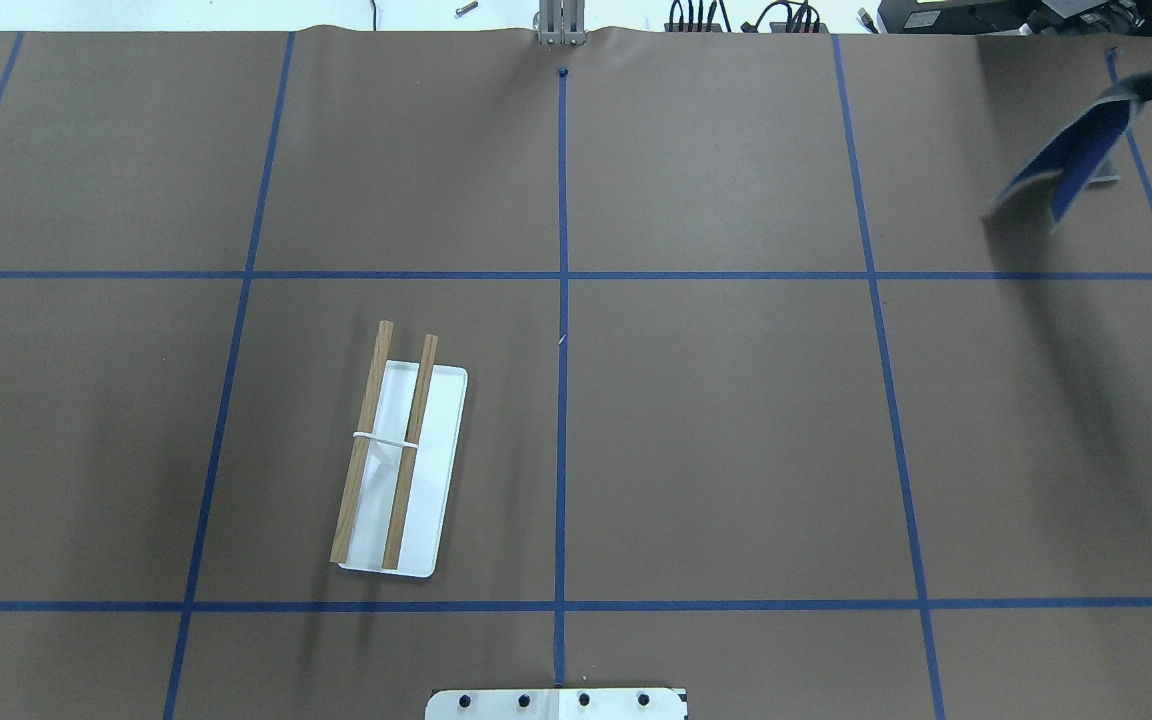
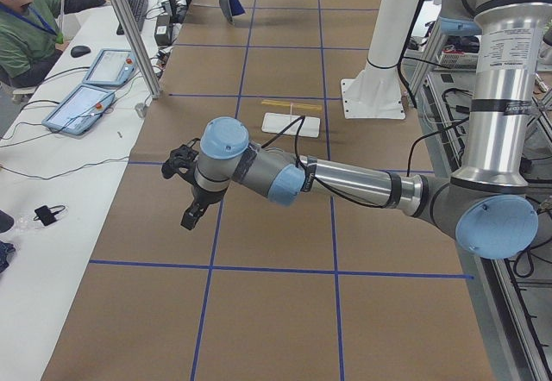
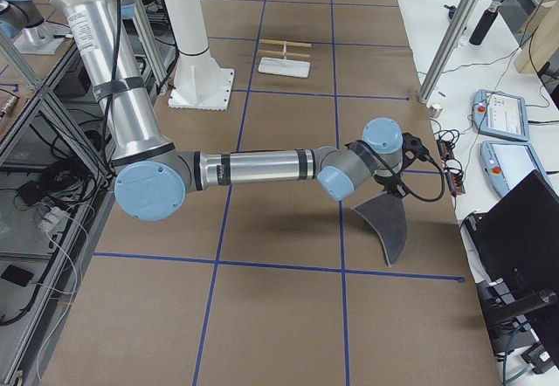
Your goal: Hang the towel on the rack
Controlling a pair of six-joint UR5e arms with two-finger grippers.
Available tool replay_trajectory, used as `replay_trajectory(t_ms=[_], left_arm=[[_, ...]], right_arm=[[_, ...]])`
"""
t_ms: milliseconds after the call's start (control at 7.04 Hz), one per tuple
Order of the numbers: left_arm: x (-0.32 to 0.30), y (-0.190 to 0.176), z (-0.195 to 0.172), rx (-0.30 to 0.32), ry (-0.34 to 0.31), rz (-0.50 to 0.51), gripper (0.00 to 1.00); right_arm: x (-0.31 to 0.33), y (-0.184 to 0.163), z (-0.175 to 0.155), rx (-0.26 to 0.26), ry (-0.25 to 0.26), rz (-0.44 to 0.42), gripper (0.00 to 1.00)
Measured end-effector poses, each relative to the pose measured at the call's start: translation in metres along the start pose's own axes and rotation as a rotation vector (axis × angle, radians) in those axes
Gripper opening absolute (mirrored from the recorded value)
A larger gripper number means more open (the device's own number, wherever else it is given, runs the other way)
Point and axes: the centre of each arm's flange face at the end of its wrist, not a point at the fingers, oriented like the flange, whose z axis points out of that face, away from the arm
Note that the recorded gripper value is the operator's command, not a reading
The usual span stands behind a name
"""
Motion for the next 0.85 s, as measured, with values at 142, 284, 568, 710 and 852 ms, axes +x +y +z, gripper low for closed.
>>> replay_trajectory(t_ms=[142,284,568,710,852], left_arm=[[0.016,-0.014,0.005,0.022,0.017,0.021,0.98],[0.035,-0.034,0.010,0.039,0.040,-0.002,0.98],[0.081,-0.068,0.027,0.062,0.098,-0.076,0.98],[0.106,-0.086,0.034,0.069,0.130,-0.126,0.98],[0.135,-0.110,0.039,0.072,0.166,-0.196,0.98]], right_arm=[[-0.059,-0.032,0.000,0.036,-0.060,0.002,0.00],[-0.111,-0.053,-0.002,0.063,-0.112,0.014,0.00],[-0.187,-0.074,-0.014,0.103,-0.189,-0.014,0.00],[-0.214,-0.081,-0.020,0.123,-0.213,-0.046,0.00],[-0.243,-0.091,-0.023,0.142,-0.237,-0.085,0.00]])
